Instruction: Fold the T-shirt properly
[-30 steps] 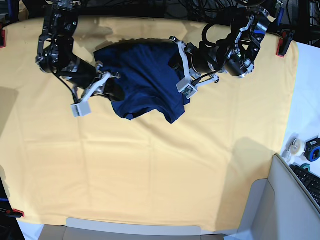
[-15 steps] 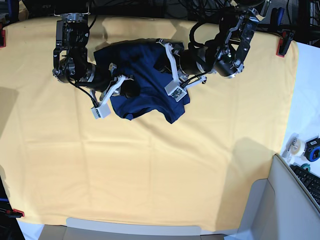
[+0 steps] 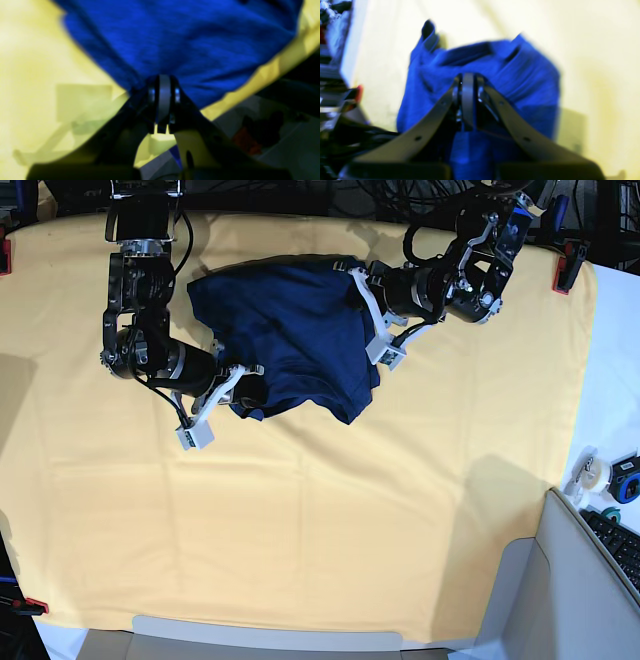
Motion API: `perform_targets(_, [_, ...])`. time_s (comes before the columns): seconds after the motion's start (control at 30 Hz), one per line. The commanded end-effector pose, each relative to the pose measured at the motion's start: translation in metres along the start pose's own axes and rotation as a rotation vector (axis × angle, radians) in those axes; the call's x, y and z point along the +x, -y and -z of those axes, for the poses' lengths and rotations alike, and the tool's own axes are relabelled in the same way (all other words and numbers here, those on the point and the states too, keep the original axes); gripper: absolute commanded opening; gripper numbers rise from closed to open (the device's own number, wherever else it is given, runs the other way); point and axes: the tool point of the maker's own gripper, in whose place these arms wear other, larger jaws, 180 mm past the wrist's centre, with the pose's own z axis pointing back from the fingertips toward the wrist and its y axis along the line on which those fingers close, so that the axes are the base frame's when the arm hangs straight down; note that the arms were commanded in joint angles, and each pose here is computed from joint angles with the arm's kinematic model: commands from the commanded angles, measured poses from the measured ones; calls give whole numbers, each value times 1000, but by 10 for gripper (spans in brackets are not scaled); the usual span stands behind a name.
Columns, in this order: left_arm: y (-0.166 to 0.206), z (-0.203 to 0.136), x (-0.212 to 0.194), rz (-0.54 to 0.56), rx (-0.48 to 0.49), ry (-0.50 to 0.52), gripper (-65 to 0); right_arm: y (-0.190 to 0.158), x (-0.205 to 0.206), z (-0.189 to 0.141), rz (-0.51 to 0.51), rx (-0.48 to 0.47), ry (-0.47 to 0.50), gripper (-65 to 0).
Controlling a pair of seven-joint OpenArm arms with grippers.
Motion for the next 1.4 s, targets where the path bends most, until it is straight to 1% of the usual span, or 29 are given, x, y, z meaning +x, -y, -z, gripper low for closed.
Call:
perform_targets(0.0, [1,-4,5,-8,-3,15,-650,-1,19,-4,-41,-11,47,-650])
perform_targets(0.07, [1,-4,5,-8,-3,14,-650,6,21,-4,-67,-59,38,-650])
perform_targets(0.23, [-2,-4,-4,-14,2,-4,-650,28,29,-4,-138,-216,15,-650])
perform_targets(0.3, [-6,-5,-6,-9,13,-10,-650,45,33,-12,-144,-298,19,-650])
perform_targets(0.37, [-8,-7,-4,-10,18,-2,-650,55,41,-19,-131,-351,42,-650])
perform_targets(0.43, [-18,-20,9,-19,47,53,-650,74,52,-38,-94,-422,91,-650])
perform_targets(0.5, [-27,-36,16,-48,72,110,-650,84,64,-58,-84,-474,144,-650])
perform_targets(0.53, [-36,-47,21,-69,97,150,-650,85,70,-69,-86,-497,176,-650])
perform_targets(0.6, [-55,-61,23,-124,143,191,-650,89,78,-90,-92,-546,224,-650])
perform_targets(0.63, [-67,-67,20,-154,170,203,-650,94,76,-105,-91,-592,242,-650])
perform_targets(0.7, [-89,-78,4,-226,228,202,-650,109,60,-140,-91,-708,250,-650])
perform_targets(0.73, [-101,-85,-11,-272,263,192,-650,116,51,-166,-93,-780,261,-650])
perform_targets(0.8, [-127,-104,-39,-338,347,175,-650,116,30,-198,-94,-866,261,-650])
perform_targets(0.83, [-138,-113,-52,-371,386,175,-650,120,10,-203,-76,-880,228,-650])
perform_targets(0.87, [-147,-121,-68,-403,423,173,-650,125,-10,-207,-51,-878,191,-650])
perform_targets(0.93, [-163,-141,-99,-462,506,173,-650,136,-55,-230,11,-906,114,-650])
perform_targets(1.03, [-167,-154,-137,-534,574,179,-650,134,-108,-243,86,-892,21,-650])
perform_targets(1.13, [-161,-156,-164,-577,597,165,-650,127,-151,-254,142,-887,-71,-650])
perform_targets(1.27, [-153,-153,-189,-606,598,108,-650,106,-217,-262,240,-876,-217,-650])
perform_targets(1.37, [-154,-150,-205,-635,598,66,-650,88,-254,-265,316,-863,-289,-650])
